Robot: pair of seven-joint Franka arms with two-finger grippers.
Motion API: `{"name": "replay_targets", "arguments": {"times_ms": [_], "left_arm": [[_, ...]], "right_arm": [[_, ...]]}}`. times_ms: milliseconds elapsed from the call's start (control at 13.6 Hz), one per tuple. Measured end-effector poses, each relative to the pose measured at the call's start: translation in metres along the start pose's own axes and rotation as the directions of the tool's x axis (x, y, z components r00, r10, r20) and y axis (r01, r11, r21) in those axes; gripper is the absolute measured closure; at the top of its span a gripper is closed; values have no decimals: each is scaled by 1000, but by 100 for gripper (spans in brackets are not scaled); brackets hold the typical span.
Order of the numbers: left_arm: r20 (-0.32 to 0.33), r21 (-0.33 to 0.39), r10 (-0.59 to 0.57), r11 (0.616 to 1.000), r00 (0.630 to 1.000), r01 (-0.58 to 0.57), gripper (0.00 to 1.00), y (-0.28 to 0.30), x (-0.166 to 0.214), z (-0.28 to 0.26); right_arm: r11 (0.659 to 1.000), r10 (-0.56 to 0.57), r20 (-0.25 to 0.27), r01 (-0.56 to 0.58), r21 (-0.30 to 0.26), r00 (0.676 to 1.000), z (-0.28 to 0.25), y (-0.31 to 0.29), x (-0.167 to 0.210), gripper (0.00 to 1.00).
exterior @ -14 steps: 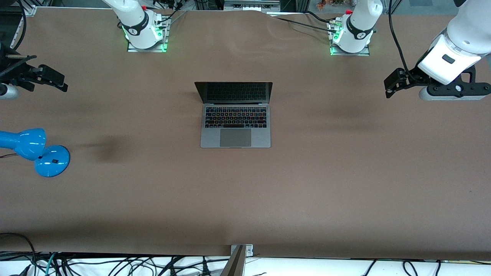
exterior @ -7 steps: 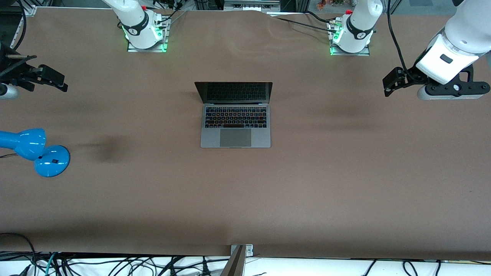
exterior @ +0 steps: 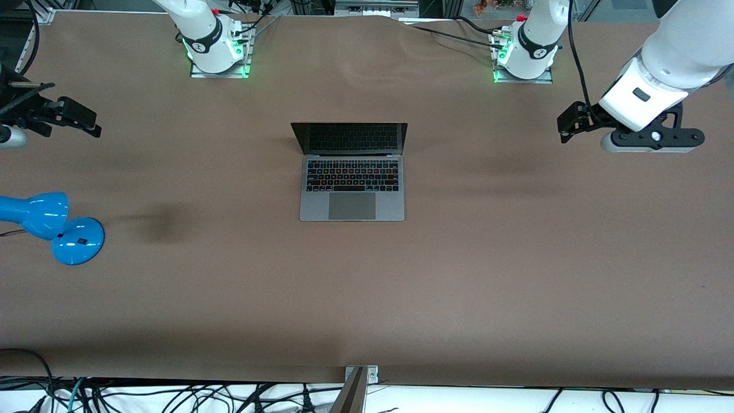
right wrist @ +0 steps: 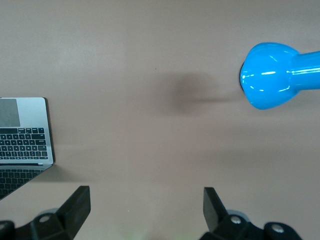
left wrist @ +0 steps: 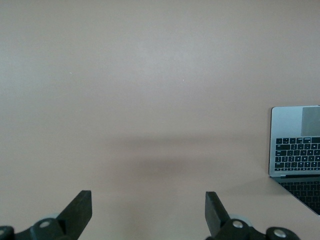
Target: Close laptop with both arms from behind
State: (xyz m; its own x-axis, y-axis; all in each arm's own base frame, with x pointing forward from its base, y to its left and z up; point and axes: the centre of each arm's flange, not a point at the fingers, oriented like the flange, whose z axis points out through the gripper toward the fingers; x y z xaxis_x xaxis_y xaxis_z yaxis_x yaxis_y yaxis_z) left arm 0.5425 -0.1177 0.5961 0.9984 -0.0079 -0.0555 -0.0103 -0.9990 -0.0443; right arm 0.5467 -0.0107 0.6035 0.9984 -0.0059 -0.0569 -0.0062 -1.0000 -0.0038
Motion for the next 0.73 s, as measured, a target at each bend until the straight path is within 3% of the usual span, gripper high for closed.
{"name": "replay_targets", "arguments": {"times_ms": [733], "left_arm": [[28,-16,31,999,999,-31,0,22,-7,2]], "right_arm": [[1000,0,0,0,0,1000,0,0,0,0]]}}
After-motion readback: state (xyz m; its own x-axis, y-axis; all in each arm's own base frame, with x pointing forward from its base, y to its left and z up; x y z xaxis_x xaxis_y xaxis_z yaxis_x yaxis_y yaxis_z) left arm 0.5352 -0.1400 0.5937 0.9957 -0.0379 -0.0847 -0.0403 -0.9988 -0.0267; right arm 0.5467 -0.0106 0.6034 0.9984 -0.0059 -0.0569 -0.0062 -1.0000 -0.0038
